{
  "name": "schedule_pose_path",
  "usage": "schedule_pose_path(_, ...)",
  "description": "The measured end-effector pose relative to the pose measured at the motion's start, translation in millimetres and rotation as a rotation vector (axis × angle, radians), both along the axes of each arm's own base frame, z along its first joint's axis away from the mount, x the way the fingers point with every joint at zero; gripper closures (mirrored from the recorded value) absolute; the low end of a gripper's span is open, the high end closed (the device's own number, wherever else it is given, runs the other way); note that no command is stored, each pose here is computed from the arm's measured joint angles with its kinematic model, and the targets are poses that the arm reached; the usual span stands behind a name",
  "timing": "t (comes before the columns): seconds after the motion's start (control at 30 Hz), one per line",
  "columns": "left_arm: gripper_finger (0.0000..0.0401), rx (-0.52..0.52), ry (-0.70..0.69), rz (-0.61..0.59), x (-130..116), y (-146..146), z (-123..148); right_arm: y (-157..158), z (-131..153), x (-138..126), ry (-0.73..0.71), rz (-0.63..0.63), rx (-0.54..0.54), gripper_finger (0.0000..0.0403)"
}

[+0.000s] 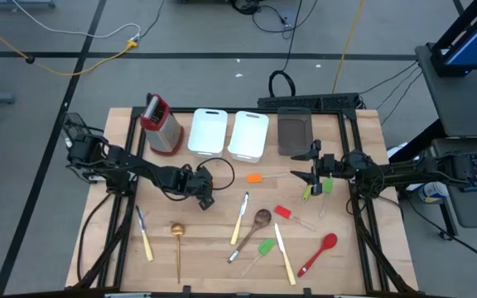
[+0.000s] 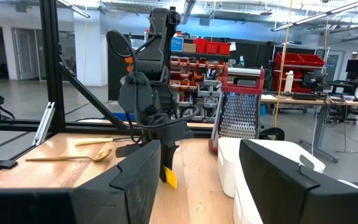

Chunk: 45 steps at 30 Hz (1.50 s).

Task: Pick & Place Kitchen Items
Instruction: Put the yellow spatula into the left white bin

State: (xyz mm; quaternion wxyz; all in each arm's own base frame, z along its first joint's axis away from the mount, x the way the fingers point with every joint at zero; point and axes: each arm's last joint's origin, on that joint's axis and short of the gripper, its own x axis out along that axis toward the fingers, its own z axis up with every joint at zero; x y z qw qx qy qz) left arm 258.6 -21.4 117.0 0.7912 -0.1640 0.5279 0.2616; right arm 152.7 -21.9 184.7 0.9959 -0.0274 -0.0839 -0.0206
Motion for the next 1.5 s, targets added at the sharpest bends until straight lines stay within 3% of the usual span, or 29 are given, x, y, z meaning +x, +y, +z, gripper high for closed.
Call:
schedule_pose_path(0.27, 0.0381, 0.035, -0.101, -0.012, -0.2, 1.9, 18.2, 0.0, -0.1, 0.0, 0.001, -0.001, -0.008, 0.0190)
schedule_pose_path(0.63, 0.0387, 0.184, -0.381, 0.010, -3.9, 8.0, 72.5, 0.0, -0.3, 0.0, 0.003, -0.001, -0.008, 0.0190)
schedule_pose_path(0.97, 0.0379, 0.304, -0.658, 0.022, 4.8, 32.4, 110.7, -0.2, -3.7, 1.0, 0.036, -0.001, -0.002, 0.0190)
schedule_pose_path(1.5, 0.0387, 0.478, -0.684, 0.086, 2.8, 90.1, 122.6, -0.3, -6.5, 1.9, 0.060, -0.001, 0.002, 0.0190)
